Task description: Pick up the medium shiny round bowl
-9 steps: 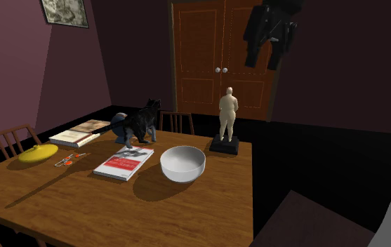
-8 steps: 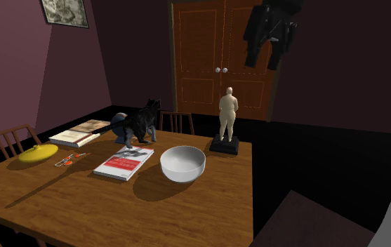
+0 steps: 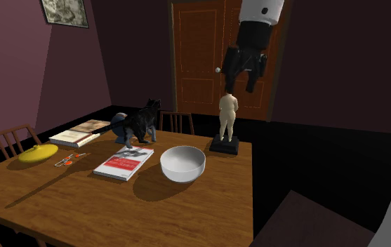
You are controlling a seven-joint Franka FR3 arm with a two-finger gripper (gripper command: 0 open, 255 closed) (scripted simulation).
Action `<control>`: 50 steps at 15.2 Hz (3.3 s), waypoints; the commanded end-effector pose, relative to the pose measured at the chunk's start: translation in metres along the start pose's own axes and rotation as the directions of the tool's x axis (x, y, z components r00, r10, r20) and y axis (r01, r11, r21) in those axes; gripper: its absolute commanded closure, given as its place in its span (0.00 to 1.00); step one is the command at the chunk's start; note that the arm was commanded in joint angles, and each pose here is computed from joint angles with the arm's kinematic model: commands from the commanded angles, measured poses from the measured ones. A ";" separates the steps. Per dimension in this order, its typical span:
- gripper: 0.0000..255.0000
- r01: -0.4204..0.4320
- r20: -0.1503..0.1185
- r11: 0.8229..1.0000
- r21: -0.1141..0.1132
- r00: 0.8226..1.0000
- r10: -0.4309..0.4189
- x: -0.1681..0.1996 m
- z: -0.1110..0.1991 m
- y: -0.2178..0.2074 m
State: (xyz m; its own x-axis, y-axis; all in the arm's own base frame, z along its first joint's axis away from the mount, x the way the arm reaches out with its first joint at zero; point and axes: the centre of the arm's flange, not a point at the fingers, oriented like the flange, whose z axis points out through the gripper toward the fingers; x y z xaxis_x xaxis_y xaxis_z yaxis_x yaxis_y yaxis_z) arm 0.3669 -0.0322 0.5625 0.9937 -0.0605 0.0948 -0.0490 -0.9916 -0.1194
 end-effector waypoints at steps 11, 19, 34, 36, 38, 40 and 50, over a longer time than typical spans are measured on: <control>0.00 0.019 0.054 1.000 -0.007 0.998 -0.019 0.094 0.126 0.041; 0.00 0.032 0.091 0.999 -0.011 0.995 -0.031 0.155 0.213 0.067; 0.00 0.048 0.138 0.999 -0.015 0.989 -0.046 0.225 0.346 0.102; 0.00 0.048 0.138 0.999 -0.015 0.989 -0.046 0.224 0.357 0.103; 0.00 0.048 0.138 0.999 -0.015 0.989 -0.046 0.224 0.365 0.104; 1.00 0.048 0.138 0.999 -0.015 0.989 -0.046 0.224 0.365 0.103; 1.00 0.048 0.138 0.999 -0.015 0.989 -0.046 0.224 0.360 0.103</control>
State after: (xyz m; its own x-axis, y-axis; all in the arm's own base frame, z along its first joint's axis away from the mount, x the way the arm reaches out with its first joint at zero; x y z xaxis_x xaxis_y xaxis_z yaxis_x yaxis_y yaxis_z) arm 0.6211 -0.1067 0.2135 0.9993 0.0011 -0.0372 -0.0026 -0.9950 -0.0995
